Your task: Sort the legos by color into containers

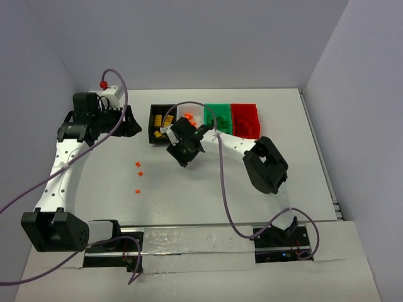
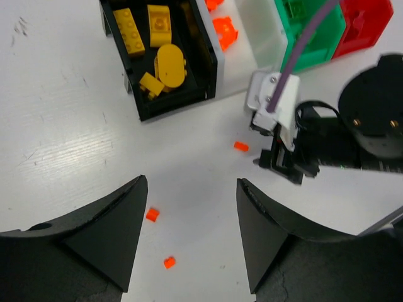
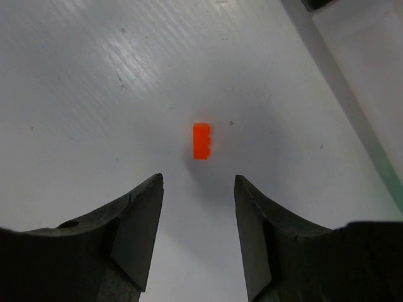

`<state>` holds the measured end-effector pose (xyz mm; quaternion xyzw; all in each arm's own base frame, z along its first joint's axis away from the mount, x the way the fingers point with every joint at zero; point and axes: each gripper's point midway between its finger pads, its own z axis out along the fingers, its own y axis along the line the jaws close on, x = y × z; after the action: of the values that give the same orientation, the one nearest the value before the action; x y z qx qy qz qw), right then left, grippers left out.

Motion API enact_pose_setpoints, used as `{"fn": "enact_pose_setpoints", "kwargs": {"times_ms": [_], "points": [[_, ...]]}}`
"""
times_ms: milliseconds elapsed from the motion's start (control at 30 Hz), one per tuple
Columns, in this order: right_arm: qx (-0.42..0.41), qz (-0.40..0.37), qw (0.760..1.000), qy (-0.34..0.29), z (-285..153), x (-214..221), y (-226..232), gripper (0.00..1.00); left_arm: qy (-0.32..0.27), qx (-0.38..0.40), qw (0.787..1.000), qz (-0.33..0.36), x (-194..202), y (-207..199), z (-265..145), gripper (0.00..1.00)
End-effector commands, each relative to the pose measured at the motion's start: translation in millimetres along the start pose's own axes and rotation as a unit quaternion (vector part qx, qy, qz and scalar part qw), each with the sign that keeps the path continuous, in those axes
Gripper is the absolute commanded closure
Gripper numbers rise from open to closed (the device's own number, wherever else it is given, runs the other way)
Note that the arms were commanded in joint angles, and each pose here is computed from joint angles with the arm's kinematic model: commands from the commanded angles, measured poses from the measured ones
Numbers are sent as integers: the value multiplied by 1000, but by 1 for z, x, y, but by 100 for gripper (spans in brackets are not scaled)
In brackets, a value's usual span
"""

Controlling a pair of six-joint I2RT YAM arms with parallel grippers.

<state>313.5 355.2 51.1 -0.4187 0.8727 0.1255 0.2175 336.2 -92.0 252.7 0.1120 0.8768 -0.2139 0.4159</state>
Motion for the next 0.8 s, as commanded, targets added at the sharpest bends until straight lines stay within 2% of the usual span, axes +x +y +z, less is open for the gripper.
{"fn": "enact_pose_setpoints", "kwargs": {"times_ms": [0, 300, 600, 767], "points": [[0, -5, 1000, 8, 4, -9, -3, 47, 8, 25, 997, 68, 10, -9, -16, 34], [10, -11, 1000, 23, 25, -8, -9, 52, 85, 8, 990, 115, 63, 10, -16, 36], [-3, -11, 999, 35, 37, 1, -5, 60, 97, -1, 986, 135, 76, 15, -18, 36], [-21, -8, 999, 38, 41, 4, 2, 75, 104, -22, 981, 162, 85, 27, -18, 38]]}}
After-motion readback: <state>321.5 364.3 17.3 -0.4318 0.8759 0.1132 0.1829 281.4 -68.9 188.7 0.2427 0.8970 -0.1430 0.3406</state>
